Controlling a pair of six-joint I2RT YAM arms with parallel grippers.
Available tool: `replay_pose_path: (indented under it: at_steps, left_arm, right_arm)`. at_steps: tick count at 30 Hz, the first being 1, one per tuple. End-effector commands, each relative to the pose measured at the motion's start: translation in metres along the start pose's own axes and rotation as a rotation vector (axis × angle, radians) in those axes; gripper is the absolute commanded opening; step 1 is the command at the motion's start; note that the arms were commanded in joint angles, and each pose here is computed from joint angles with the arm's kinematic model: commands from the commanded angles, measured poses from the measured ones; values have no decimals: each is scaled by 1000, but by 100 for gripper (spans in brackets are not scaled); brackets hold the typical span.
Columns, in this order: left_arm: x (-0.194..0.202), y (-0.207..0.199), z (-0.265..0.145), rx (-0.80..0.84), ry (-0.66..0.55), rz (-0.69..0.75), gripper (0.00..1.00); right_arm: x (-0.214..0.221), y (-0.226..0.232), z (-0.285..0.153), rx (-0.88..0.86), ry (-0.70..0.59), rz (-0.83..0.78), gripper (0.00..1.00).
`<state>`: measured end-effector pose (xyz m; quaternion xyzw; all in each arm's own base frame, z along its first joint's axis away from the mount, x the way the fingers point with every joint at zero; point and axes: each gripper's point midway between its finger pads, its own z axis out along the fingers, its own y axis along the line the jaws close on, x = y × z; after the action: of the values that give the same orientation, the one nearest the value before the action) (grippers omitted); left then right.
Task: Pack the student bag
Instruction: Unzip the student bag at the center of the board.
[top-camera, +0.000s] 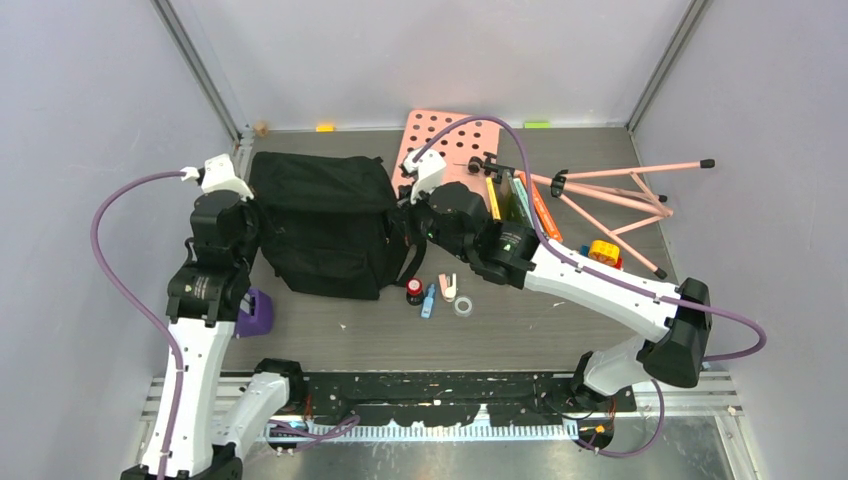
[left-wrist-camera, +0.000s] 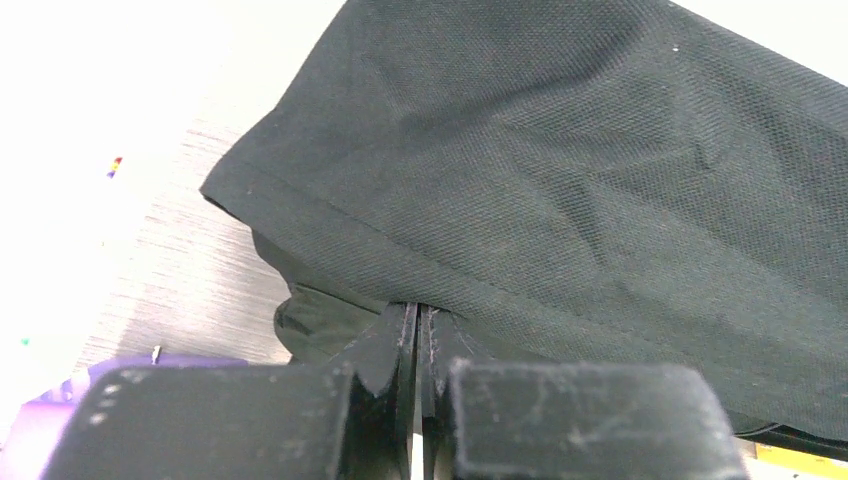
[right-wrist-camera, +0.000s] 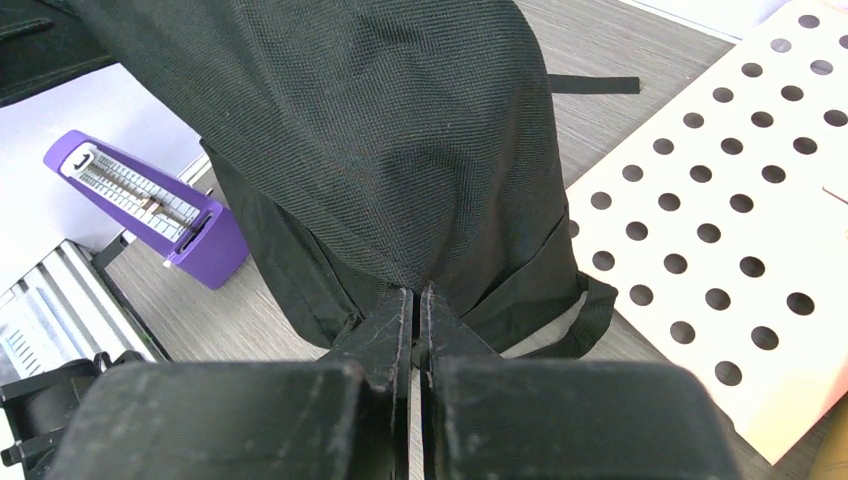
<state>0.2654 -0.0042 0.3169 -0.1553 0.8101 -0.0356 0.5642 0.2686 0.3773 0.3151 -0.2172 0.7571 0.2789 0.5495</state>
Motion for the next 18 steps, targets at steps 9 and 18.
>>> replay_pose_path:
  at_steps: [9,18]
  left_arm:
    - [-9,-9,-19,122,-102,36,0]
    - [3,-30,-27,279,-91,122,0]
  right_arm:
    - [-45,6,-26,-77,-106,-98,8]
    - [-61,47,-54,-334,-160,-285,78]
